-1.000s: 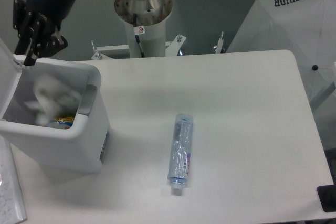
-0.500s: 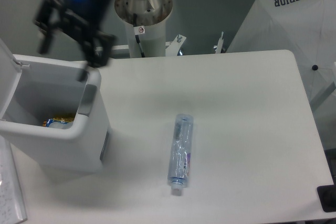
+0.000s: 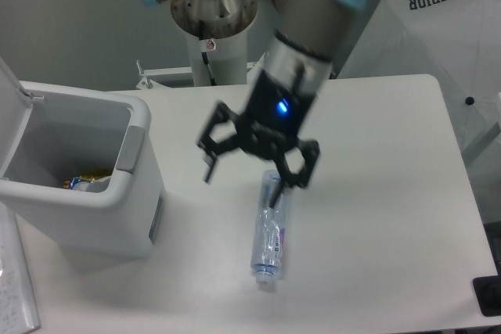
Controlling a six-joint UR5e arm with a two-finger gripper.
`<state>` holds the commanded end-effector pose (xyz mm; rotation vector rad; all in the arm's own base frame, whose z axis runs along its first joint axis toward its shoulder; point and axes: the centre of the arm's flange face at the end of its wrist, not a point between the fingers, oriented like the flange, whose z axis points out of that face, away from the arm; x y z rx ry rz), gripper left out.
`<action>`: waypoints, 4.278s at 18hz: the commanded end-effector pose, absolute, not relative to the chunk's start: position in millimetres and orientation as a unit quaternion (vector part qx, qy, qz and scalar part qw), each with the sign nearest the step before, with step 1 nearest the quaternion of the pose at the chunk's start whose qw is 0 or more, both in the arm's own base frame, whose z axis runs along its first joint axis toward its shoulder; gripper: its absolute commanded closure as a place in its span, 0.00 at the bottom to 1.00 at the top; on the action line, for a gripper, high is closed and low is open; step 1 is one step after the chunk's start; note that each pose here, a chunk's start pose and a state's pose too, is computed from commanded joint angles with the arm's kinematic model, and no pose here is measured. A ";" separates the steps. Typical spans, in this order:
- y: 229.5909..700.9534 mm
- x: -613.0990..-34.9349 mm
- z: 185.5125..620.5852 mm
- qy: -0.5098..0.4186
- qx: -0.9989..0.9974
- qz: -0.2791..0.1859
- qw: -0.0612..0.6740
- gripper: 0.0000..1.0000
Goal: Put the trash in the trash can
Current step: 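Move the gripper to the clear plastic bottle's cap end, then lower and close the gripper around the bottle near its cap, then lift the bottle and carry it over the trash bin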
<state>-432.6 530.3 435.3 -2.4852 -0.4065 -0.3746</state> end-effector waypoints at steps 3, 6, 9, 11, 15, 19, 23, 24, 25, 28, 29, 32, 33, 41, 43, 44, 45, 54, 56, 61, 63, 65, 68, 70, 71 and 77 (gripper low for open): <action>539.7 -445.1 402.7 -0.160 -0.938 -0.148 0.268 0.00; 560.6 -445.9 363.2 -0.165 -0.956 -0.127 0.205 0.00; 585.9 -443.8 337.2 -0.170 -0.967 -0.127 0.143 0.00; 599.9 -448.7 324.6 -0.166 -0.972 -0.119 0.115 0.00; 615.6 -445.1 296.3 -0.155 -0.982 -0.093 0.059 0.00; 628.2 -435.4 261.6 -0.138 -0.988 -0.064 0.010 0.00; 638.5 -427.6 239.1 -0.124 -0.991 -0.038 -0.024 0.00; 638.6 -427.6 238.1 -0.124 -0.991 -0.033 -0.028 0.00; 638.2 -428.1 236.9 -0.126 -0.991 -0.031 -0.030 0.00; 639.9 -430.4 231.3 -0.126 -0.991 -0.028 -0.030 0.04; 644.2 -428.0 229.5 -0.123 -0.992 -0.024 -0.024 0.04; 651.0 -426.6 217.0 -0.116 -0.993 -0.003 -0.027 0.04; 655.6 -420.4 212.1 -0.109 -0.993 0.008 -0.038 0.04; 657.9 -415.8 203.2 -0.102 -0.993 0.018 -0.053 0.30; 657.4 -415.6 201.2 -0.102 -0.993 0.017 -0.055 0.37; 658.6 -413.7 201.2 -0.100 -0.993 0.018 -0.056 0.37; 658.4 -413.2 199.4 -0.099 -0.993 0.020 -0.060 0.37; 659.1 -406.1 192.8 -0.089 -0.992 0.041 -0.083 0.49; 658.9 -404.9 193.0 -0.088 -0.991 0.042 -0.086 0.66; 657.9 -402.9 222.7 -0.090 -0.992 0.049 -0.067 0.94; 656.6 -402.6 243.3 -0.090 -0.993 0.055 -0.054 0.96; 651.9 -401.0 282.3 -0.094 -0.994 0.058 -0.025 0.97; 642.6 -398.7 339.8 -0.099 -0.993 0.044 0.035 0.97; 635.5 -397.4 374.1 -0.088 -0.993 0.034 0.074 0.97; 630.0 -396.7 393.4 -0.083 -0.992 0.030 0.094 0.97; 620.3 -377.9 497.7 -0.051 -0.962 0.011 0.269 0.97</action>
